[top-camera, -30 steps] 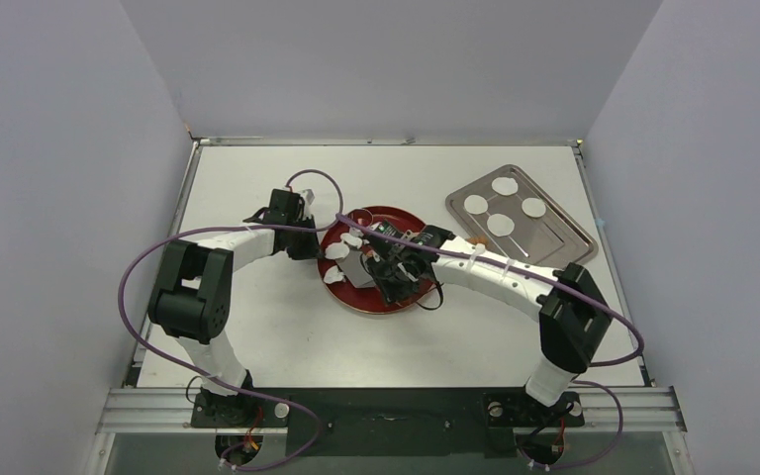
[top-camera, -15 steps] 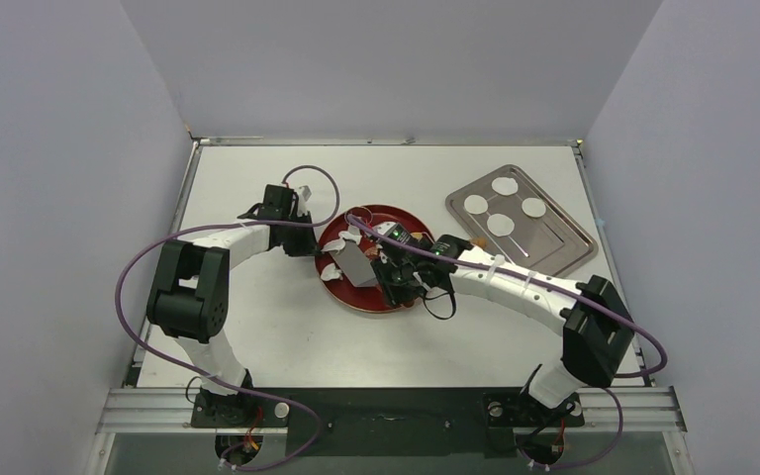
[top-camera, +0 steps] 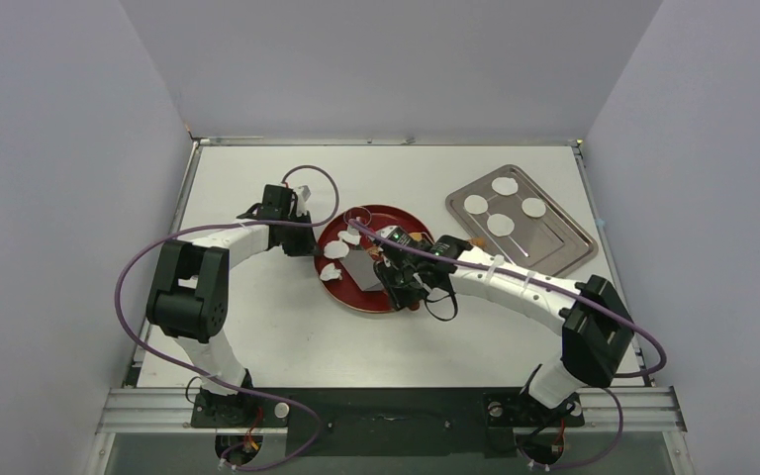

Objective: Roll out the dumpling wrappers from the dough
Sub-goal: Remove the dumpling wrapper from the work surface.

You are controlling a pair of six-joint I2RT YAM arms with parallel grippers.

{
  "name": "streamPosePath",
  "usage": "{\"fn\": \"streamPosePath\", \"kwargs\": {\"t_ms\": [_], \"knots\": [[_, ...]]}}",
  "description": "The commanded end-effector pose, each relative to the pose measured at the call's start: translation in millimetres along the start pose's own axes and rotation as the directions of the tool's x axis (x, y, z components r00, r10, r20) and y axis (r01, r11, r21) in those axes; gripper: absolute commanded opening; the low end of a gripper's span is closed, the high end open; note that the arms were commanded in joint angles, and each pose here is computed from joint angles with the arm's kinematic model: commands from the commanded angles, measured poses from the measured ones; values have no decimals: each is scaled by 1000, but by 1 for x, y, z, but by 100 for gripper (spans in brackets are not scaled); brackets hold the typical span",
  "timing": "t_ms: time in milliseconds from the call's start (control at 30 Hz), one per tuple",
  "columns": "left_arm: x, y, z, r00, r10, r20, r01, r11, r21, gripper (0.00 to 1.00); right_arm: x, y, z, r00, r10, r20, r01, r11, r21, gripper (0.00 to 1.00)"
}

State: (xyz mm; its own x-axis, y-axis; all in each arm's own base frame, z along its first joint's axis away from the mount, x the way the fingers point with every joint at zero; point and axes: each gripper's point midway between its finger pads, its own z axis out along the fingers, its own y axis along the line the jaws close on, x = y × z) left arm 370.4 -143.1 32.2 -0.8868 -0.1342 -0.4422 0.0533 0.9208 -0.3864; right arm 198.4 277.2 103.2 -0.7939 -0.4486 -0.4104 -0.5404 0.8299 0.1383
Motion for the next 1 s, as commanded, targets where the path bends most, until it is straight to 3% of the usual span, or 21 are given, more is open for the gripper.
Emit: {"fn": "streamPosePath", "kwargs": {"t_ms": [0, 467, 700, 833, 967], "knots": [[-32, -16, -17, 995, 29, 99, -34, 998, 47, 0, -15, -4, -4, 1000, 9, 25, -10, 999, 34, 0], [-24, -15, -10, 996, 36, 87, -40, 998, 41, 0, -46, 6, 13, 1000, -11, 25, 10, 999, 45, 0], [-22, -16, -10, 996, 32, 85, -36, 998, 47, 0, -61, 13, 13, 998, -7, 68, 5, 1000, 30, 0], [-21, -16, -10, 996, 34, 84, -38, 998, 46, 0, -65, 28, 6, 990, -71, 120, 71, 997, 3, 0], [-19, -16, -9, 997, 32, 77, -36, 998, 50, 0, -65, 20, 8, 985, -69, 157, 61, 997, 52, 0]]}}
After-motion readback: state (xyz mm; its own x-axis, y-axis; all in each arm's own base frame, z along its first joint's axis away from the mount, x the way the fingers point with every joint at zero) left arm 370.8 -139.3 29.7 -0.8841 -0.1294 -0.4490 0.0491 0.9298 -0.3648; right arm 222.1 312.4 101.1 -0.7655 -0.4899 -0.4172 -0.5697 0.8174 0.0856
